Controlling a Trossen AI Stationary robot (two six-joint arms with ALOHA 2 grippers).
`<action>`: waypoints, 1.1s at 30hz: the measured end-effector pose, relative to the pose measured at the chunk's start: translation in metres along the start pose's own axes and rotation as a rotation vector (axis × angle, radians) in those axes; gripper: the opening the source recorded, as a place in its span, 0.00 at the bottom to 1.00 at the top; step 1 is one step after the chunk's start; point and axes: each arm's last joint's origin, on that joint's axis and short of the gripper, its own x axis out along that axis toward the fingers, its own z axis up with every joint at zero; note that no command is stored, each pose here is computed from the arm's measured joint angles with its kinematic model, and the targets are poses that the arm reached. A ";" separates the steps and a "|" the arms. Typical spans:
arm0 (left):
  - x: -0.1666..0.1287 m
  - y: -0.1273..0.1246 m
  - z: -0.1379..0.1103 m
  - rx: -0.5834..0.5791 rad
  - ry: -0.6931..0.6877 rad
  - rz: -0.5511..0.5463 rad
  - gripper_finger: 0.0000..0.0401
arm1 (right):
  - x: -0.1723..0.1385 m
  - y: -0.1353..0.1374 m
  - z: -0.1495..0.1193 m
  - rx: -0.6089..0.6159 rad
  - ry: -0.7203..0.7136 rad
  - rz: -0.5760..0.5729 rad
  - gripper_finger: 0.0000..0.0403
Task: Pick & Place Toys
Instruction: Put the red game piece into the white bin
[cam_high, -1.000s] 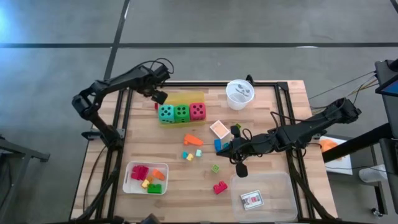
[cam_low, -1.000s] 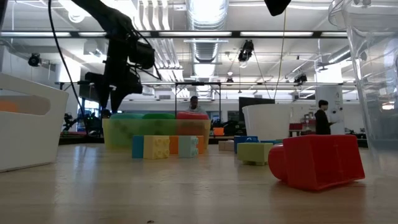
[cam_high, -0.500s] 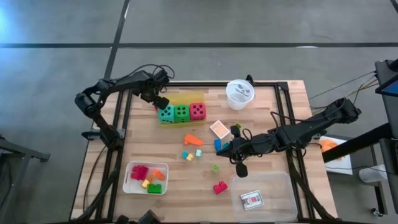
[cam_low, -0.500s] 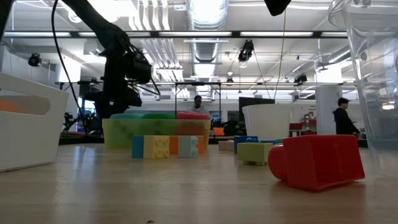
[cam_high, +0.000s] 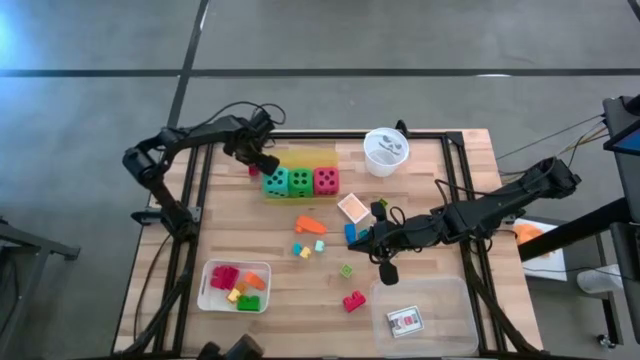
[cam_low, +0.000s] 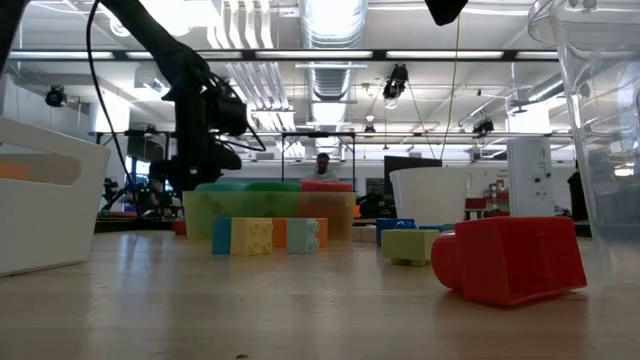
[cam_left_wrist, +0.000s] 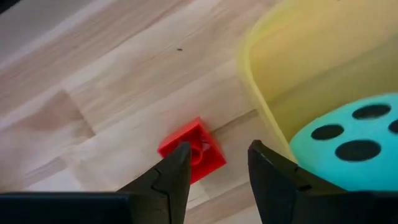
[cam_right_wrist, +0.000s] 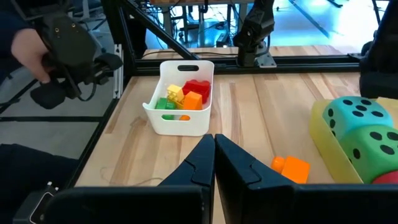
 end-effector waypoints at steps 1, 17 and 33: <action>0.001 0.000 0.000 0.025 0.002 0.000 0.38 | 0.000 0.000 0.000 0.000 0.000 0.000 0.02; 0.001 0.003 0.000 0.280 -0.001 0.101 0.62 | 0.000 0.000 0.000 0.000 0.000 0.000 0.02; 0.003 0.012 0.000 0.027 0.006 0.053 0.87 | 0.000 0.000 0.000 0.000 0.000 -0.001 0.02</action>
